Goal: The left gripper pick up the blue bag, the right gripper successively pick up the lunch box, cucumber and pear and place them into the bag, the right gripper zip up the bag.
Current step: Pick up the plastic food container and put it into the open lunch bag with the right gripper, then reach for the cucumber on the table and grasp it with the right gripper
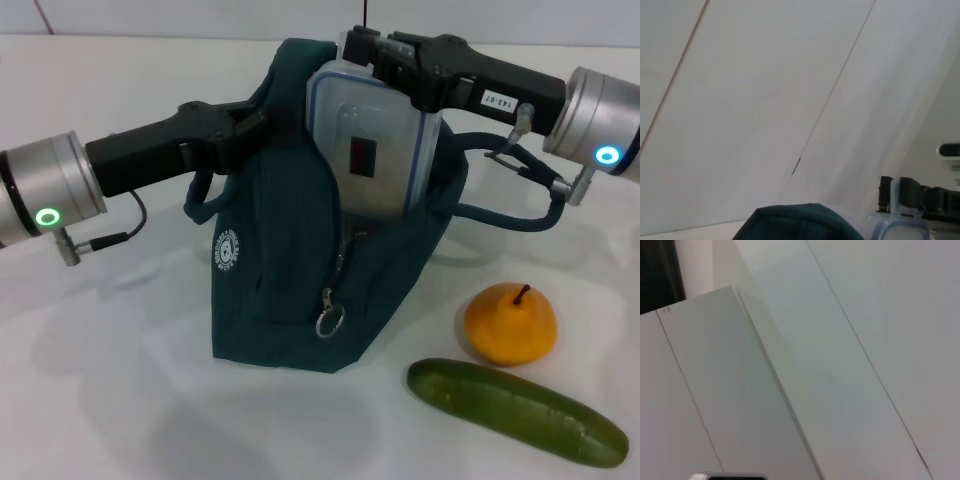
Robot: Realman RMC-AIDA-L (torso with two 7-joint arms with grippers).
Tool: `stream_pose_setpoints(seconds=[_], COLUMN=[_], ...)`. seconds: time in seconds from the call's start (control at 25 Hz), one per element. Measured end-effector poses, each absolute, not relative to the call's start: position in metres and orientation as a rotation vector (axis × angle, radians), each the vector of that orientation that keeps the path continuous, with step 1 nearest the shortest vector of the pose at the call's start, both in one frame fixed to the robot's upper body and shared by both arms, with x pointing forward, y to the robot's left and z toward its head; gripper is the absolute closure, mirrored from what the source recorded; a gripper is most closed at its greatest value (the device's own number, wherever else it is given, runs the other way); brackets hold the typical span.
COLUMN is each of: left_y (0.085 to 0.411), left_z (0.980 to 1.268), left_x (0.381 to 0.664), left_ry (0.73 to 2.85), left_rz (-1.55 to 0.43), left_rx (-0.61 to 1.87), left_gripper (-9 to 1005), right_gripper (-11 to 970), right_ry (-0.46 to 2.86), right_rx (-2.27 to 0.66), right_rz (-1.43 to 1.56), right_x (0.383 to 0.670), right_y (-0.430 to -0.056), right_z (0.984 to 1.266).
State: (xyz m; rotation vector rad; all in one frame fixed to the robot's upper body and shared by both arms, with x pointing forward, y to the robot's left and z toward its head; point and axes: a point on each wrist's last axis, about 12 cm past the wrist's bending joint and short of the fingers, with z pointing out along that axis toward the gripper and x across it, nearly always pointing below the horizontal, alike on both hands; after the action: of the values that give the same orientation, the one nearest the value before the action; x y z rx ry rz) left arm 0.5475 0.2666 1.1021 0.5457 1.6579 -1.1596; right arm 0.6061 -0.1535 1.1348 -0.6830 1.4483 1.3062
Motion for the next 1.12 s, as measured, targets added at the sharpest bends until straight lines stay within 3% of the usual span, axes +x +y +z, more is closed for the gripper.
stream_pose_setpoints(seconds=[0.52,0.76,0.96,1.12], left_y=[0.268,0.271,0.275,0.277], left_z=[1.1,1.099,1.097,1.096], left_x=[0.549,0.549,0.548,0.547], left_ry=[1.666,1.677,1.689,1.695], left_rz=[-1.151,-1.134,-1.119,-1.116], left_rx=[0.525,0.514,0.502,0.504], left_gripper=[954,954,954,954], right_gripper=[762,534,346,341], right_ry=[1.405,1.373,1.519,1.686], right_rx=[-0.744,-0.761,-0.97,-1.166], right_rz=[1.324,1.276,1.17,1.005], right_x=[0.604,0.606,0.601,0.581], right_y=[-0.154,-0.175,-0.205,-0.221], right_z=[1.142,1.152,1.175,1.205])
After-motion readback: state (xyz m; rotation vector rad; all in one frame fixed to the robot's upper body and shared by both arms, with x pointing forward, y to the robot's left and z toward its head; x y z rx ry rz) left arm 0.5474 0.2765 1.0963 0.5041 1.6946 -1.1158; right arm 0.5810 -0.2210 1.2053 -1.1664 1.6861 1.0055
